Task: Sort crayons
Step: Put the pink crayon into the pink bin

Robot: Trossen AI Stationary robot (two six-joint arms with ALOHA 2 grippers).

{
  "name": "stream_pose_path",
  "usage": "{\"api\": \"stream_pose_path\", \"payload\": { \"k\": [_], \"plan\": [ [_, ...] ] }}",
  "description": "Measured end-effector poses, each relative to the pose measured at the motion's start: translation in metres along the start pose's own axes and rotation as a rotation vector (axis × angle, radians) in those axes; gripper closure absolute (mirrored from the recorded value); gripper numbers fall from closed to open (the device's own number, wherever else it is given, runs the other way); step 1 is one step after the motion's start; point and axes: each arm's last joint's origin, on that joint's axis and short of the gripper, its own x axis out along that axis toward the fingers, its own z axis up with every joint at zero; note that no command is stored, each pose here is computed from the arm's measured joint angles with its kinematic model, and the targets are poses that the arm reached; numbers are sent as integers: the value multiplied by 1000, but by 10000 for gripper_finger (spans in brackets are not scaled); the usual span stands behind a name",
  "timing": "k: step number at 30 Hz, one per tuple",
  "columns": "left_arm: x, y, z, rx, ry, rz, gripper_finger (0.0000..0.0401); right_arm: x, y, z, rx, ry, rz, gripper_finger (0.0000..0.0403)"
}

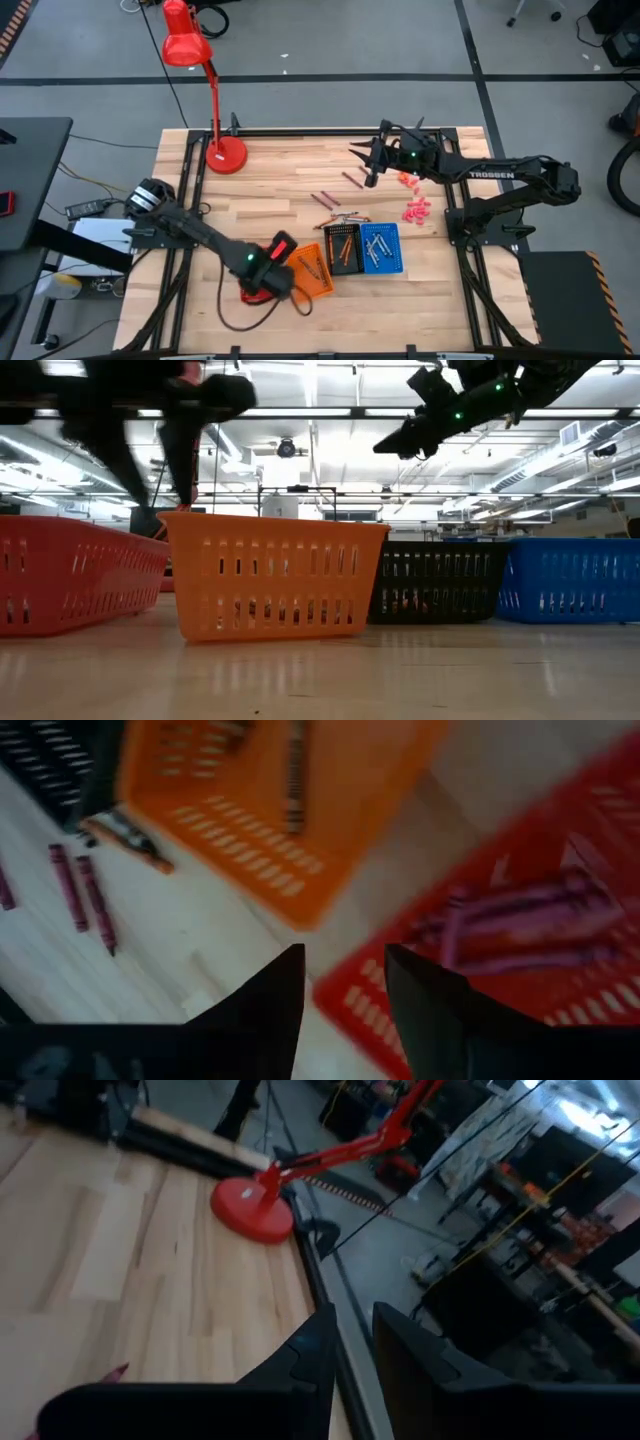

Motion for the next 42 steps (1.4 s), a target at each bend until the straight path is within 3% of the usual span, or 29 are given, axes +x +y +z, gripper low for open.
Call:
{"api": "stream_pose_path", "payload": {
  "k": [13,19,22,32,42],
  "plan": [
    [23,71,-16,-195,0,103,259,-1,-1,-25,32,196,92,328],
    [40,120,-37,-531,-35,161,259,9,3,-41,113,313,54,328],
    [47,143,-50,-610,-81,135,259,18,6,-51,155,361,55,328],
    [81,188,-71,-486,-273,37,259,30,23,-71,211,491,115,328],
    [127,205,-83,-423,-356,-33,259,21,30,-62,266,500,143,328]
  ]
}}
